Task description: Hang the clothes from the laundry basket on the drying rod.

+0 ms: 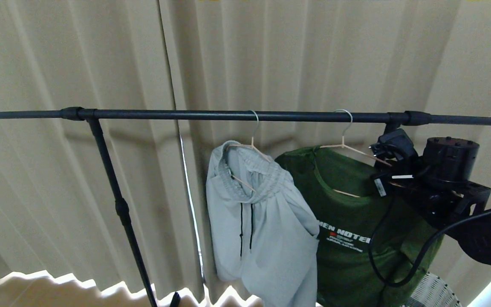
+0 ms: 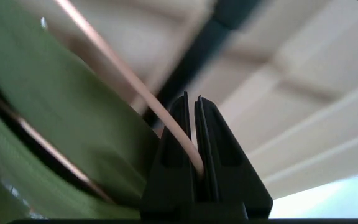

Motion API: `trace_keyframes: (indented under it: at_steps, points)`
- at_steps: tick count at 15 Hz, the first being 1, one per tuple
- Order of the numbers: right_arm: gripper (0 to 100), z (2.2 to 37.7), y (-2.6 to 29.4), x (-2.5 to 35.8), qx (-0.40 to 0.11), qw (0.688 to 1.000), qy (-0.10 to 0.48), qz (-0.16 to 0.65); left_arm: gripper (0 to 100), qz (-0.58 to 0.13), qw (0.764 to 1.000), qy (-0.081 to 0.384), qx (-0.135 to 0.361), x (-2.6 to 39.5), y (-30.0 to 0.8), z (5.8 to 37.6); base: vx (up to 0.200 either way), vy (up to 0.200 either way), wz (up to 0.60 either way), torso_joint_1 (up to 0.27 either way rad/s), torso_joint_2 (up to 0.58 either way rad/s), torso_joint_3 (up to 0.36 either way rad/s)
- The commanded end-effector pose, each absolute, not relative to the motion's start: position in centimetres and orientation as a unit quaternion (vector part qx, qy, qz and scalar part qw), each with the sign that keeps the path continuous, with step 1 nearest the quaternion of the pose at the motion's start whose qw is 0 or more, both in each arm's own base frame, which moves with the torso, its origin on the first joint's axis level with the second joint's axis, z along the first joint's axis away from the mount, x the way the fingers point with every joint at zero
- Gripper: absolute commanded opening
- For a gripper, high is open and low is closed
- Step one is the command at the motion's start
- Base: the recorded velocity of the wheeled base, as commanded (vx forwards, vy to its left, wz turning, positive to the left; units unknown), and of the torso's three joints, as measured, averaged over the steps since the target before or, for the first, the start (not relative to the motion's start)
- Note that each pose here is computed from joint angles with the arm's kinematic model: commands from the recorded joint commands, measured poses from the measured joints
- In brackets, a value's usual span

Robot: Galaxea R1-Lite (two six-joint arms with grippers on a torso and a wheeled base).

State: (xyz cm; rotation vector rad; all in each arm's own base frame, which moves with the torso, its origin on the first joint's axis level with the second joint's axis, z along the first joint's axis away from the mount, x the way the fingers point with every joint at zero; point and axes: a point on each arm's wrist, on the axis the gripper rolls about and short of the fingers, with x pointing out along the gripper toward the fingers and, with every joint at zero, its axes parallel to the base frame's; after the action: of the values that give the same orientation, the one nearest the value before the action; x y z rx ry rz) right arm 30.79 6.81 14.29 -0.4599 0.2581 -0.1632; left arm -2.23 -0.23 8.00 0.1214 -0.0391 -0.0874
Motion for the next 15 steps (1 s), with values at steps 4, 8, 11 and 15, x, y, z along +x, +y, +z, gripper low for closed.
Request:
trace_keyframes:
  at_steps: [4, 8, 11, 15]
  points:
    - [100, 13.1, 7.8, 30.1, -0.183, 0.972, 0.139, -0.049, 0, -0.043, 0.997, -0.019, 0.061, -2.2, -0.2, 8.0, 0.000, 0.000, 0.00, 0.000, 0.00, 0.000]
    - [100, 11.4, 9.1, 28.0, -0.112, 0.985, 0.114, 0.071, 0, -0.044, 0.997, -0.019, 0.061, -2.2, -0.2, 8.0, 0.000, 0.000, 0.00, 0.000, 0.00, 0.000]
    - [100, 10.9, 9.2, 27.8, -0.090, 0.990, 0.043, 0.101, 0, -0.043, 0.997, -0.019, 0.061, -2.2, -0.2, 8.0, 0.000, 0.000, 0.00, 0.000, 0.00, 0.000]
    - [100, 11.1, 8.7, 26.4, -0.078, 0.992, -0.013, 0.100, 0, -0.043, 0.997, -0.019, 0.061, -2.2, -0.2, 8.0, 0.000, 0.000, 0.00, 0.000, 0.00, 0.000]
